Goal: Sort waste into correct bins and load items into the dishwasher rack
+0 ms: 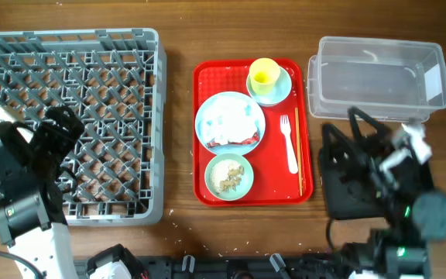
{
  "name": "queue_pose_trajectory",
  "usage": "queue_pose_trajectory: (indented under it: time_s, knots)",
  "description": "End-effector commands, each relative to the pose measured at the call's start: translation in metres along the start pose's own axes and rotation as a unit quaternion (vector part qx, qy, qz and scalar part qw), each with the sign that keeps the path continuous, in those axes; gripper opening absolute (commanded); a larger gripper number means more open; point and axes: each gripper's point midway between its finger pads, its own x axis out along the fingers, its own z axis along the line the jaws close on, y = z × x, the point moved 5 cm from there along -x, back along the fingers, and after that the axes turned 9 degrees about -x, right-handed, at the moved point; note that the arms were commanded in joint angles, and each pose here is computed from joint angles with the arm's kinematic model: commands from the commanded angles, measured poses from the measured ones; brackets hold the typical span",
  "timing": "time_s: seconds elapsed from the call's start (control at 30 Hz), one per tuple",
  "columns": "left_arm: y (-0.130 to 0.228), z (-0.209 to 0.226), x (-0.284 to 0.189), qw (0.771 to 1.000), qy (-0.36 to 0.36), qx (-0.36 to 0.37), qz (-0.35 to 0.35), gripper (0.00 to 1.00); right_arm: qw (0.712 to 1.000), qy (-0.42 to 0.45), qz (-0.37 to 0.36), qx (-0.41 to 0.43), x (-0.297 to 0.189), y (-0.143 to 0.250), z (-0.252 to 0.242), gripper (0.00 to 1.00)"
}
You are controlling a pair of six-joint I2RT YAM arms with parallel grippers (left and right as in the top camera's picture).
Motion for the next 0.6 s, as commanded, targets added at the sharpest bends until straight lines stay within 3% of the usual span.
queue_pose_trajectory:
  time_s: [0.0, 0.13, 0.27, 0.37, 0.47, 0.57]
  knots:
    - [-0.003, 0.001, 0.003, 1.0, -0.008, -0.007, 0.0, 1.0, 0.983, -0.143, 0.111, -0.042, 0.031, -0.004, 0.02, 1.0]
    - [-0.005, -0.001, 0.005, 1.0, -0.004, -0.007, -0.003, 1.0, 0.964, -0.175, 0.198, -0.024, 0.065, 0.017, 0.013, 1.0]
    - [-0.003, 0.002, 0.007, 1.0, -0.01, -0.008, 0.005, 1.0, 0.964, -0.076, 0.249, -0.063, 0.083, 0.046, 0.015, 1.0]
    - [-0.003, 0.002, 0.007, 1.0, -0.011, -0.008, 0.006, 1.0, 0.951, -0.03, 0.299, -0.067, 0.087, 0.039, 0.022, 1.0]
    - [-0.002, 0.002, 0.007, 1.0, -0.011, -0.008, 0.006, 1.0, 0.913, -0.033, 0.398, -0.081, 0.114, 0.027, 0.035, 0.99]
    - [-0.003, 0.002, 0.007, 1.0, -0.011, -0.008, 0.006, 1.0, 0.906, -0.037, 0.418, -0.048, 0.155, 0.038, 0.042, 1.0]
